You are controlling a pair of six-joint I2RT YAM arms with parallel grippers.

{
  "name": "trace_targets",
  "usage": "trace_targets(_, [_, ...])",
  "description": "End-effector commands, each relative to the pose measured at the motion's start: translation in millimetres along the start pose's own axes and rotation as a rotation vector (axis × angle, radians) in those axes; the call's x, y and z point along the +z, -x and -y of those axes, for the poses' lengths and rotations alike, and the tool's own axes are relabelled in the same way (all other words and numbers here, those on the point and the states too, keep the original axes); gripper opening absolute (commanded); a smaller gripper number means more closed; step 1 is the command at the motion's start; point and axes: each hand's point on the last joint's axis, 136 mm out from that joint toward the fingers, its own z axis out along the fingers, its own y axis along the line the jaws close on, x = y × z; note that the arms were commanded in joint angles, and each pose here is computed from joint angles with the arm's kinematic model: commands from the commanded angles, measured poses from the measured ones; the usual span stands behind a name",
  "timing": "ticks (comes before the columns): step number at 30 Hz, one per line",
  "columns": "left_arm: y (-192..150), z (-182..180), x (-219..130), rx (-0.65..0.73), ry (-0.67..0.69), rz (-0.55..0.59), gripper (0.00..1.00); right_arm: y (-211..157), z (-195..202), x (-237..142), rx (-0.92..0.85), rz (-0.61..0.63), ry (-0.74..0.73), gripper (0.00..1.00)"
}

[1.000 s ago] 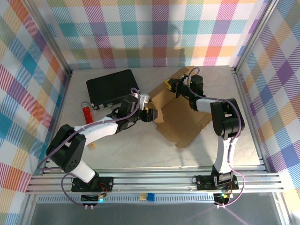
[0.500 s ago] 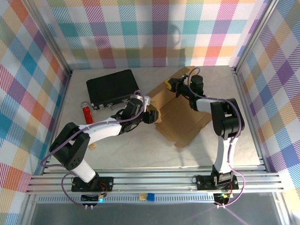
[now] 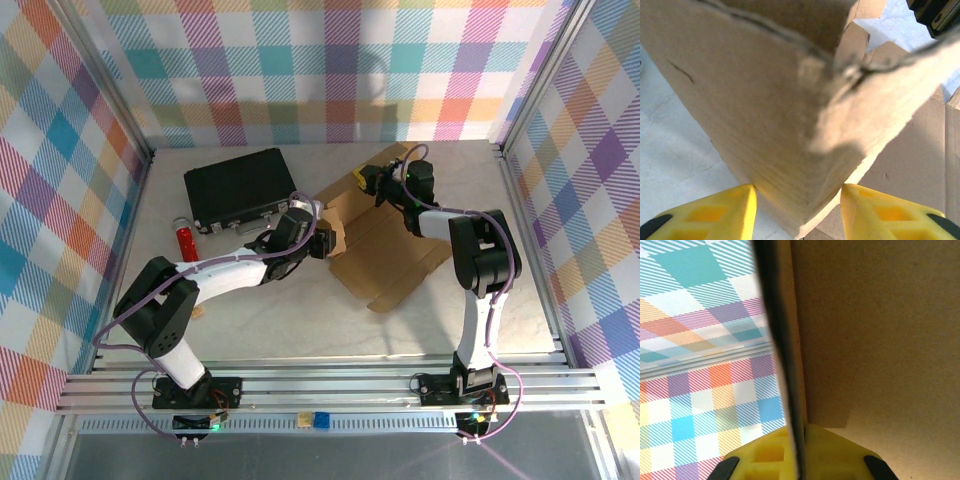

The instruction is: Fold the paper box

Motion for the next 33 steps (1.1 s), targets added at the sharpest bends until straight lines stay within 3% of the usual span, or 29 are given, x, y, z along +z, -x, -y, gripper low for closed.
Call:
trace_targets(1, [14.9,4.6,0.9,0.003,0.016,0.049,0.37,-4.0,3.6,3.4,0.021,-0.004,0.004,0.00])
trace_targets(9, [14.8,1.8,3.0,-0.004,0.033,0.056,0.29,-4.4,5.7,3.5,0.027,0.004,-0.010,0.00])
trace_targets(17, [16.8,-2.8,7.0,-0.006,0.077,0.058,0.13,-7.2,3.0,5.3,0.042,0.027,-0.009,0.00])
trace_targets(21, [16.9,-6.8,9.8,0.002,0.122,0.054,0.13,-8.6,2.3,5.5,0.048,0.037,-0.013,0.00])
trace_targets(27, [15.3,-17.6,16.1,0.015,0.205,0.051,0.31,-9.1,4.3,5.5,0.065,0.055,-0.021,0.00])
trace_targets(33, [16.2,-28.5,26.6,0.036,0.293,0.040,0.31,-8.3,3.6,5.1,0.073,0.078,-0.024,0.00])
